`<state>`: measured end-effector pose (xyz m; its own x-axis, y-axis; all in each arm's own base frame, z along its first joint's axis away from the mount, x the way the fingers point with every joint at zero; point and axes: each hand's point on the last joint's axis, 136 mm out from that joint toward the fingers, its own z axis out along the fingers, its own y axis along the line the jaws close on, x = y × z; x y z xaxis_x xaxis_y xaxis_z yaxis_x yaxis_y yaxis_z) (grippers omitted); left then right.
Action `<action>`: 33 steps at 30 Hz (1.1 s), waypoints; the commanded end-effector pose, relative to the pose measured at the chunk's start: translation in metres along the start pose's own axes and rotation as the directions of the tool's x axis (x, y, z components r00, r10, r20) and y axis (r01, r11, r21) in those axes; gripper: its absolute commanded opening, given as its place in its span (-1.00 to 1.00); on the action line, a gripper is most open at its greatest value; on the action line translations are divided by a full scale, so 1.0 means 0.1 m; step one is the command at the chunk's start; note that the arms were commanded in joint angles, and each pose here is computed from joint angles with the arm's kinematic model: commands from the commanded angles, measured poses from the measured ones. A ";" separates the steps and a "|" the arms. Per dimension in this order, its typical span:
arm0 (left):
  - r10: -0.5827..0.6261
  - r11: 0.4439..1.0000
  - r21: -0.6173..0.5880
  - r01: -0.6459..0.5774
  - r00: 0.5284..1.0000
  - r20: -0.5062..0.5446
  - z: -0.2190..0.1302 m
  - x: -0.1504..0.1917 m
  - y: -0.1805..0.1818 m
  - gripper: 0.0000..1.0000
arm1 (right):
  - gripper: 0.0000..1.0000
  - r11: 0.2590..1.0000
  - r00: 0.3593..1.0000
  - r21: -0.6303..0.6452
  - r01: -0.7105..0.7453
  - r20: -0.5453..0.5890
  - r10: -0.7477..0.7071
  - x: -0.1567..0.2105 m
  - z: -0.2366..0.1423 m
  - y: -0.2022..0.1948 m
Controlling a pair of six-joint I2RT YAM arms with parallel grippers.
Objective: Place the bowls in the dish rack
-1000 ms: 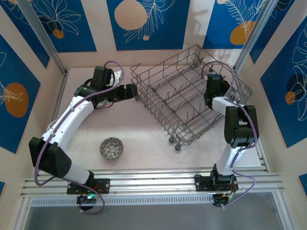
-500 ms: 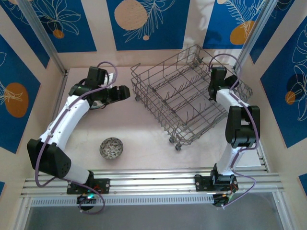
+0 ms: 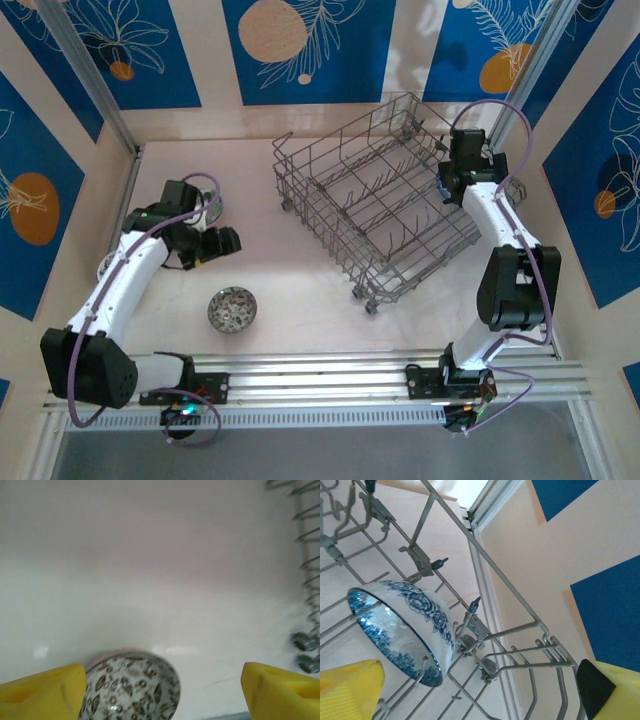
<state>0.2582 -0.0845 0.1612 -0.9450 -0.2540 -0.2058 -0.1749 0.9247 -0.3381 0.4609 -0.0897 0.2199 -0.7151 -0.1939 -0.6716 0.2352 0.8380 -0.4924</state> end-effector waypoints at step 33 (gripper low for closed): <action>-0.150 0.983 -0.150 0.106 0.933 -0.326 0.56 0.99 0.58 0.39 | 0.99 0.950 0.957 -0.198 -0.240 0.114 0.265 -0.23 -0.55 0.01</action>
<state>0.1783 -0.0681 0.0734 -0.9467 -0.3049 0.1043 -0.3203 0.9256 -0.2017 0.4394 -0.0613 0.2366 -0.6238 -0.0346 -0.7809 0.2558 0.9350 -0.2458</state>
